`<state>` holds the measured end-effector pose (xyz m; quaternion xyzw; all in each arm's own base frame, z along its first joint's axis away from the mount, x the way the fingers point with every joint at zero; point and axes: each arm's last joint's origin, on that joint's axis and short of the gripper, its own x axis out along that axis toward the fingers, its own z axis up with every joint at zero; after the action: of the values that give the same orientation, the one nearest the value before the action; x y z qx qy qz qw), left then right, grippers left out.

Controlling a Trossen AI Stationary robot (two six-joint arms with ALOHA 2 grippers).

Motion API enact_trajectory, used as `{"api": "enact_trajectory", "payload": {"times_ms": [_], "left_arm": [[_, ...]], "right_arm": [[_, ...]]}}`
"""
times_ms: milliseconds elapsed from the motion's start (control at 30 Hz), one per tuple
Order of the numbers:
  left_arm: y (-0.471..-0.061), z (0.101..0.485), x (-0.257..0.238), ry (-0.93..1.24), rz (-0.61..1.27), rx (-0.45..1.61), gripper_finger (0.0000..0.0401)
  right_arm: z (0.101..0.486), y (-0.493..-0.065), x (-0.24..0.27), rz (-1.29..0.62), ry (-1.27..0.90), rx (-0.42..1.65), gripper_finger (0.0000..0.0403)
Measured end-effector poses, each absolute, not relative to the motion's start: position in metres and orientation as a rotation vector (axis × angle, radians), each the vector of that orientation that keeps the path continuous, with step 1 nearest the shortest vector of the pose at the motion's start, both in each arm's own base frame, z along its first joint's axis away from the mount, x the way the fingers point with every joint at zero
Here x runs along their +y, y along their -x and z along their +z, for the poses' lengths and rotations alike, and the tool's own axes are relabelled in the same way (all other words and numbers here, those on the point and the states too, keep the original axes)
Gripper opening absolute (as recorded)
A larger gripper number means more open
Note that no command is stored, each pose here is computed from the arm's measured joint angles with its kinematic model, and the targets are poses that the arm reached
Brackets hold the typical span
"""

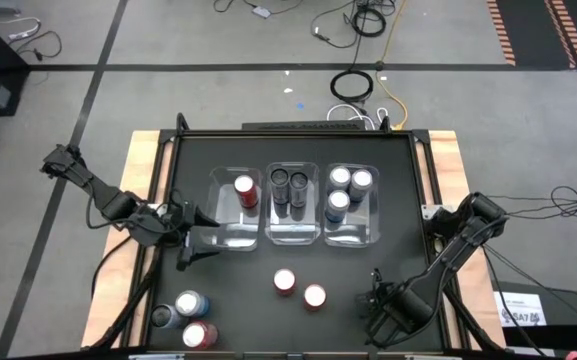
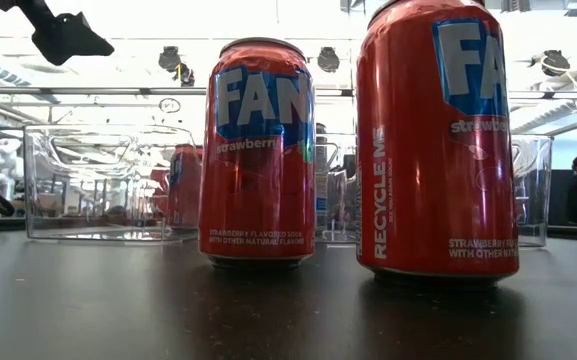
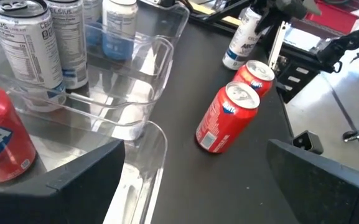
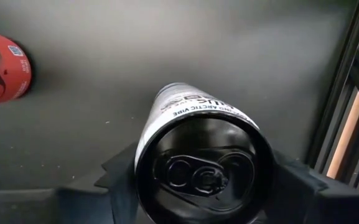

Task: Sort soda cans
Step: Put the white-blue soda can into the center transparent bin

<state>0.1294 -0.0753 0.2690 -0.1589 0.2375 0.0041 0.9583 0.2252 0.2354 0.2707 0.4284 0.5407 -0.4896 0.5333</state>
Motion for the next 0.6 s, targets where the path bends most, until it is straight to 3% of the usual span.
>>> {"api": "enact_trajectory", "payload": {"times_ms": [200,367,600], "left_arm": [[-0.129,0.269,-0.075,0.322,0.008,0.481,0.0399],[-0.129,0.269,-0.075,0.321,0.009,0.48,0.0399],[-0.13,0.27,-0.074,0.27,0.051,0.448,0.0399]], "right_arm": [[0.304,-0.223,0.228,-1.156,-1.007,1.228,0.0241],[0.338,-0.229,0.216,-0.999,-1.034,0.983,0.0241],[0.377,-0.242,0.177,-0.872,-0.875,0.711,0.0241]]}}
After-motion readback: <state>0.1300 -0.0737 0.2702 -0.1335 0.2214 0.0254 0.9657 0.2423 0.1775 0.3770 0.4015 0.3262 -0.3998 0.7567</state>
